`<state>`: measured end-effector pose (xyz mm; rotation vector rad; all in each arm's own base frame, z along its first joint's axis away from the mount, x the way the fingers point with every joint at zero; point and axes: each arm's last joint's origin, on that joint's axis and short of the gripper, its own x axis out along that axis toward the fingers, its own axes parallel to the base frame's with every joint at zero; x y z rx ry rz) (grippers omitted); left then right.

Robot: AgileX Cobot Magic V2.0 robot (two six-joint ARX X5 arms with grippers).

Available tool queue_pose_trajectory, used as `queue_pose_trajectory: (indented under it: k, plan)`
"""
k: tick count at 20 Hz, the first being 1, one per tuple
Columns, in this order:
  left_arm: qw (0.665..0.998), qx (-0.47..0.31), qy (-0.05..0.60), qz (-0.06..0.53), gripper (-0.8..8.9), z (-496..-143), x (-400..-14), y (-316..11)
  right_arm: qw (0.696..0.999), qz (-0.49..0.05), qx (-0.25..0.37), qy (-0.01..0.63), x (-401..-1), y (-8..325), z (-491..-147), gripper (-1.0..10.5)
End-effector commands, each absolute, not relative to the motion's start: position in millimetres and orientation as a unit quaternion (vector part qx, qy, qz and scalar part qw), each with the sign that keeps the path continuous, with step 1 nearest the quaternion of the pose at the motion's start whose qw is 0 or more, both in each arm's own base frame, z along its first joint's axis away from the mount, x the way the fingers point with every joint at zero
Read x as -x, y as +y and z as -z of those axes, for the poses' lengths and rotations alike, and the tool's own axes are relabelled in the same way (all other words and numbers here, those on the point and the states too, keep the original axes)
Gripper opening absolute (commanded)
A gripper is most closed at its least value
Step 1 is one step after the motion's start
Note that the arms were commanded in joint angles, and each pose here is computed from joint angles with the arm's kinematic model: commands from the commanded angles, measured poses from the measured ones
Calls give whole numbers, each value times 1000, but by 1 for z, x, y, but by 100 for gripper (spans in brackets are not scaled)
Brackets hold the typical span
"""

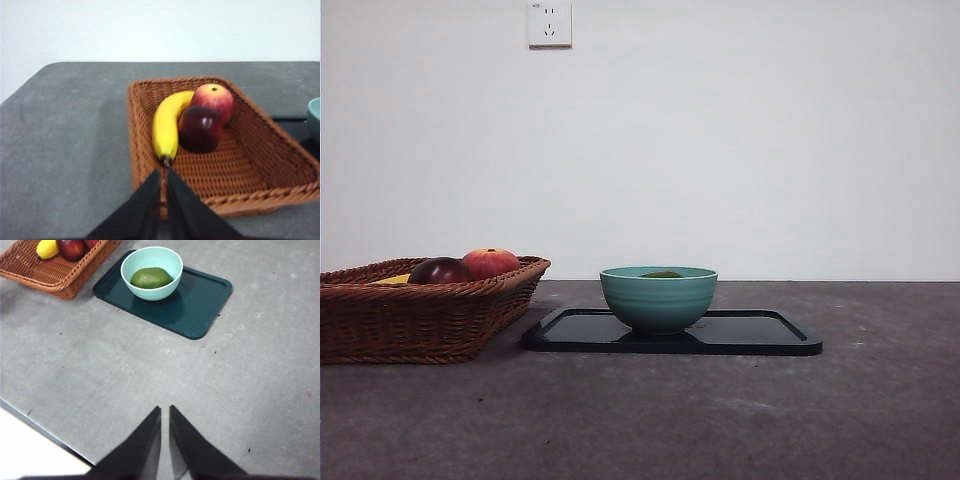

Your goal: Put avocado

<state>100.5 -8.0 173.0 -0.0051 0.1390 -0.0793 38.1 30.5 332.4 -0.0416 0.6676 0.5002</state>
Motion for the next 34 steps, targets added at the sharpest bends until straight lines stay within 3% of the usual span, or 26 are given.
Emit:
queue_pose_trajectory:
  k: [1, 16, 34]
  plan:
    - [998, 6, 57, 37, 19, -168, -99, -7, 915, -247, 14, 319, -38, 31, -335, 23]
    - [995, 7, 93, 24, 19, -148, -95, -5, 915, -247, 15, 319, -38, 31, -335, 23]
    - [996, 4, 90, 24, 19, -149, -96, -5, 915, -247, 14, 319, -38, 31, -335, 23]
